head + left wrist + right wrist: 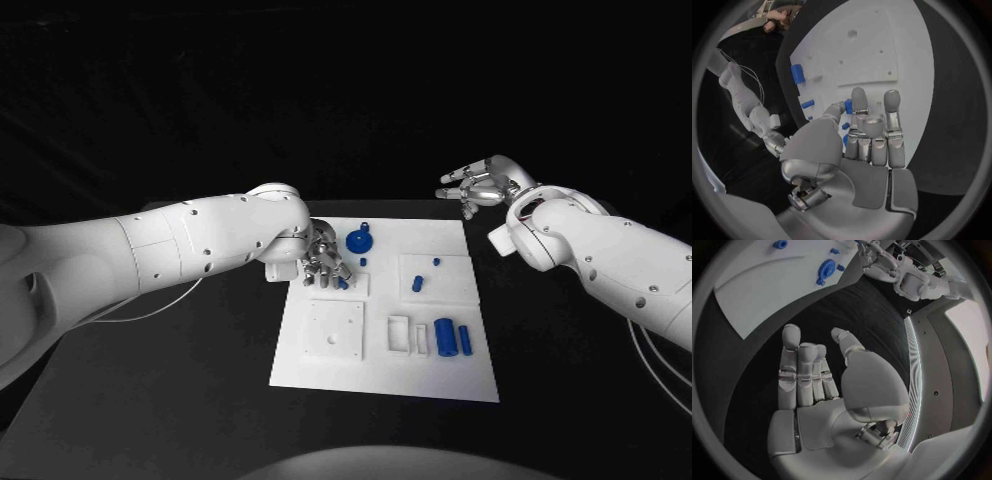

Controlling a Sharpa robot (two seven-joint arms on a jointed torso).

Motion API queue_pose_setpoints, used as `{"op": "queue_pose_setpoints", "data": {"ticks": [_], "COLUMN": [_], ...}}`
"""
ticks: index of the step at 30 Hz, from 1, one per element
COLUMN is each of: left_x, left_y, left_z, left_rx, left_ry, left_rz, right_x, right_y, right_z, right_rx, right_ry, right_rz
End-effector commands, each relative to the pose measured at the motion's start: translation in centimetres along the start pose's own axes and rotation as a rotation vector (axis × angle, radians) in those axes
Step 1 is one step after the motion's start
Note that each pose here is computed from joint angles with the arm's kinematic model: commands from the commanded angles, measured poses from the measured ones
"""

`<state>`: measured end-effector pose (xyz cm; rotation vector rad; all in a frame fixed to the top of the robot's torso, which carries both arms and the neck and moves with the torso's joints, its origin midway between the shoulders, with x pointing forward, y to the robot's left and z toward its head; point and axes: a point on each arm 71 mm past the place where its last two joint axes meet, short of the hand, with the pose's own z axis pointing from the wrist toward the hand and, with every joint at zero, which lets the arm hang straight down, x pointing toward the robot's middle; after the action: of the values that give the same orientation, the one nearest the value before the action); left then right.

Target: Assemble the parts on the task board

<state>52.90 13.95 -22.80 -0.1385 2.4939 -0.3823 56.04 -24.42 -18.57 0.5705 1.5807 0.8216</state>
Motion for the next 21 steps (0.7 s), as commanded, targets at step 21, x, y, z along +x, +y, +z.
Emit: {"op": "queue_pose_setpoints", "data": {"ticks": [21], "left_x": [0.15], "left_y": [-0.65], "left_z": [-0.24], "left_rx": [0.045], "left_ry": [-0.068], "left_rz": [0.084], "right_x": [0.23], "right_y": [-0.13], "right_z": [-0.06], "right_rx": [-0.002], "right_ry": [0.017], "right_rz": [-0.004]}}
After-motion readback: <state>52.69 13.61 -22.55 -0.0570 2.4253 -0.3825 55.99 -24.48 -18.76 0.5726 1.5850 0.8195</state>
